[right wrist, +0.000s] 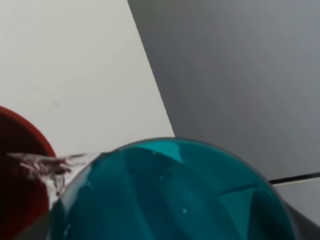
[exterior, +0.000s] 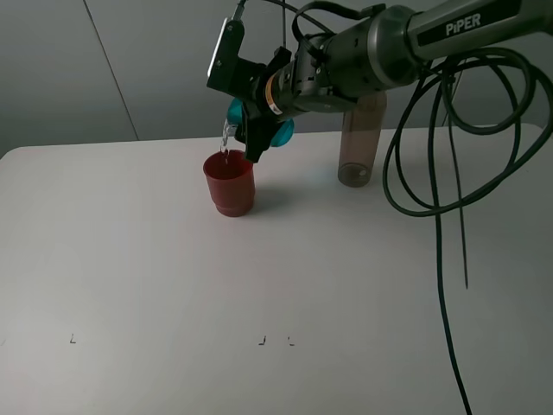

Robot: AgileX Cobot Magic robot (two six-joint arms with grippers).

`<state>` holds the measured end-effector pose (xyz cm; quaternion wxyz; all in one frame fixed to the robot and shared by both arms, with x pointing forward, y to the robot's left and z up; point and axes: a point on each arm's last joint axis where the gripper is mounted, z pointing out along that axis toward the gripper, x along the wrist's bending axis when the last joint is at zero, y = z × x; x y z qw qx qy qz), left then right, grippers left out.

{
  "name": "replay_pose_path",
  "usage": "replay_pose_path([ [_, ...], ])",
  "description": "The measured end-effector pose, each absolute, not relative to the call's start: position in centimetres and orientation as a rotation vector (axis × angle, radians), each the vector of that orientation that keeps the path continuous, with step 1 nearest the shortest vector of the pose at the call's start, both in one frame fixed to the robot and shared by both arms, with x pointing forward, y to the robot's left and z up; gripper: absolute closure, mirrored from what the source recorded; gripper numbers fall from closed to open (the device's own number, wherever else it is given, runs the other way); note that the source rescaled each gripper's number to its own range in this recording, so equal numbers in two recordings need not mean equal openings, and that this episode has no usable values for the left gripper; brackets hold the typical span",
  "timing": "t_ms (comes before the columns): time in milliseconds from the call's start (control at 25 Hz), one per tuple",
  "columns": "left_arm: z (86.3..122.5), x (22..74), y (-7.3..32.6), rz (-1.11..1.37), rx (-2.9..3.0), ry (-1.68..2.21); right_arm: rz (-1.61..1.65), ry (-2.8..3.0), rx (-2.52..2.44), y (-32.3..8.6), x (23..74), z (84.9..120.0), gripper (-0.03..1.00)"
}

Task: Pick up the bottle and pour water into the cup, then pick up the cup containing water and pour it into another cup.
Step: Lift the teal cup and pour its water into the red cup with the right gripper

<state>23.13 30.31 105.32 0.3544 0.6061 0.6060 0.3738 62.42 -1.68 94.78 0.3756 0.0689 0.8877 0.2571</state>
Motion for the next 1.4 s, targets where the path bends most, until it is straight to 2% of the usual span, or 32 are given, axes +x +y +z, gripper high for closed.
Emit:
replay_pose_path([
  [1400, 105.32, 23.13, 30.31, 0.966, 1.567, 1.566, 0.534, 2.268, 0.042, -1.90, 62.40, 94.66, 0.88],
])
